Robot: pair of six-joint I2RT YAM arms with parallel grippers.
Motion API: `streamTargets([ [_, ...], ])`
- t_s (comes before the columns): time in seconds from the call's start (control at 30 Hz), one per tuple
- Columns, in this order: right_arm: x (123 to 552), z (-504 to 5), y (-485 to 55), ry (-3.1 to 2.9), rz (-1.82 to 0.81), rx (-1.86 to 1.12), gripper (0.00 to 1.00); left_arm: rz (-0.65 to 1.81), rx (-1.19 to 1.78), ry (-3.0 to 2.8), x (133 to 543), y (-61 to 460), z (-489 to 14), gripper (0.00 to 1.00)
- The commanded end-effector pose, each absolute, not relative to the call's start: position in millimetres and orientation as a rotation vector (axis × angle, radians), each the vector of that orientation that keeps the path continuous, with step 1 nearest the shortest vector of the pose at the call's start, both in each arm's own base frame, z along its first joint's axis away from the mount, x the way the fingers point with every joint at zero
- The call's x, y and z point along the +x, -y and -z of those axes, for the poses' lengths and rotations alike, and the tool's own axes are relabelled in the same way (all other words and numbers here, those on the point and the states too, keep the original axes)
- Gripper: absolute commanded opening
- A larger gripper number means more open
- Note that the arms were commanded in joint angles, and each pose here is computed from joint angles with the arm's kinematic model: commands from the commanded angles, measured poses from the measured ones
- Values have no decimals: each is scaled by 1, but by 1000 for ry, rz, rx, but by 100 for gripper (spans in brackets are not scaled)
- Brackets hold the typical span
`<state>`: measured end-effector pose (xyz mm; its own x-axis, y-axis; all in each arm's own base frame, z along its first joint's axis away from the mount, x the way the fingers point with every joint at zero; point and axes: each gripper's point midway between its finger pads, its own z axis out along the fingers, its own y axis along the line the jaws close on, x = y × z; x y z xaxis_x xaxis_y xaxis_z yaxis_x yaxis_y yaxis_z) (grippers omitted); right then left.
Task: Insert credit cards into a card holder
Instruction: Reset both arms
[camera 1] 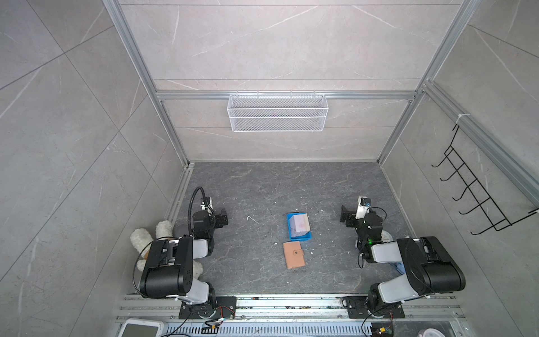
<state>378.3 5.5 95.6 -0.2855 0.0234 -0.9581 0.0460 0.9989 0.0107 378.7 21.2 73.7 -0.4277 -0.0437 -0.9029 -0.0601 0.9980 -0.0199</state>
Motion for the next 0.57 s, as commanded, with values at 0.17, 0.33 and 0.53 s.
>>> streamTargets([
  [0.17, 389, -96, -7, -1897, 27, 40, 100, -30, -70, -1967, 386, -24, -85, 100],
  [0.33, 391, -96, -9, -1903, 15, 26, 100, -30, -70, -1967, 386, -24, -85, 100],
  [0.53, 390, -96, -9, -1897, 15, 28, 100, -30, -70, -1967, 386, -24, -85, 100],
])
